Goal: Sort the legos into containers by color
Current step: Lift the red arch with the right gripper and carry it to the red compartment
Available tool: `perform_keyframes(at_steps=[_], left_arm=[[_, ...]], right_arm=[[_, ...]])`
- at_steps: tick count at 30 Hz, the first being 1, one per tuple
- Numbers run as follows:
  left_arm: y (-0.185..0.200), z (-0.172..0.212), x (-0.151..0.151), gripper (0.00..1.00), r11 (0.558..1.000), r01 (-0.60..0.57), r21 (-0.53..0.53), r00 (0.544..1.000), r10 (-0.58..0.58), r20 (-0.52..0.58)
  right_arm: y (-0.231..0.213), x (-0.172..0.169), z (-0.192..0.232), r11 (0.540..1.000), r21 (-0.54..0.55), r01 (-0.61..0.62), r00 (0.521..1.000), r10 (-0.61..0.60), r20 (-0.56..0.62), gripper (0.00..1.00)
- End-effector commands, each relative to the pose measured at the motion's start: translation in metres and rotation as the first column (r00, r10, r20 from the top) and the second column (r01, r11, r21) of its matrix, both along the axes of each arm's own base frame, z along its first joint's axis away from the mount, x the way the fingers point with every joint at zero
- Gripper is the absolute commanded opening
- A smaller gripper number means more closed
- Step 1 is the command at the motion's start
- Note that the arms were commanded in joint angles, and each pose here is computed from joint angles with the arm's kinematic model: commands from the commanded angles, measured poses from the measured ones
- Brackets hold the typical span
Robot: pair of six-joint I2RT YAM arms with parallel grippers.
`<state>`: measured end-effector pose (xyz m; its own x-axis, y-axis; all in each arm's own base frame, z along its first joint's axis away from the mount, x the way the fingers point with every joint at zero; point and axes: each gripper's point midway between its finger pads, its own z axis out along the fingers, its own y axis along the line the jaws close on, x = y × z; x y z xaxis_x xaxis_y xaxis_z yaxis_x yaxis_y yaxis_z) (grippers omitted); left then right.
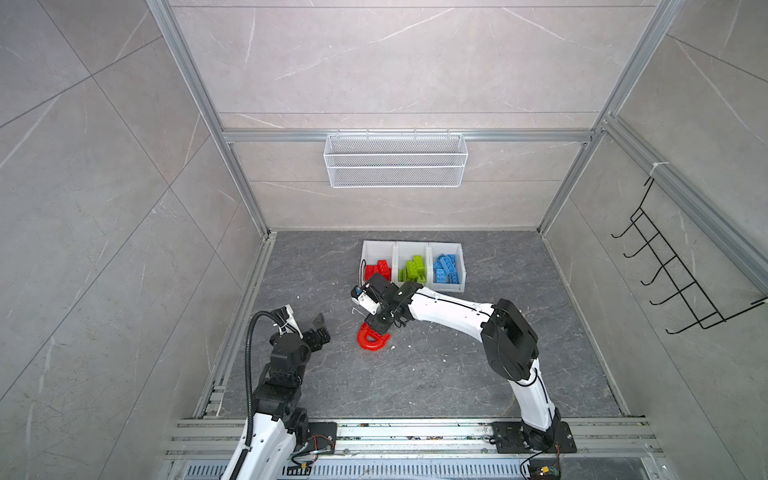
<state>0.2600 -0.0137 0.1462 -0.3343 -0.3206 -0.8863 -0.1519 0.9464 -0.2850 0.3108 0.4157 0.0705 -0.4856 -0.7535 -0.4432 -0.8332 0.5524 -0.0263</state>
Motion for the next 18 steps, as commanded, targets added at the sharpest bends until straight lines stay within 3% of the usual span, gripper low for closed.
perform_keyframes(at_steps=[1,3,7,14,18], left_arm=[[0.001,0.003,0.000,1.00,1.000,-0.012,-0.023,1.000,0.012,0.015],[0.001,0.003,0.000,1.00,1.000,-0.009,-0.023,1.000,0.010,0.014],[0.000,0.003,-0.001,1.00,1.000,-0.007,-0.024,1.000,0.008,0.015],[0.000,0.003,0.000,1.00,1.000,-0.007,-0.025,1.000,0.007,0.015],[0.000,0.003,0.000,1.00,1.000,-0.009,-0.025,1.000,0.009,0.016]], right_arm=[[-0.001,0.006,-0.013,0.997,-0.001,0.077,0.997,-0.077,0.002,0.44],[0.002,0.004,-0.014,0.998,0.001,0.061,0.998,-0.061,-0.015,0.44],[0.011,-0.019,-0.005,0.993,0.068,-0.093,0.993,0.098,-0.060,0.56],[-0.015,-0.013,-0.024,0.967,-0.119,-0.224,0.974,0.226,0.001,0.63],[-0.014,-0.012,-0.028,0.950,-0.142,-0.278,0.960,0.281,0.001,0.67]])
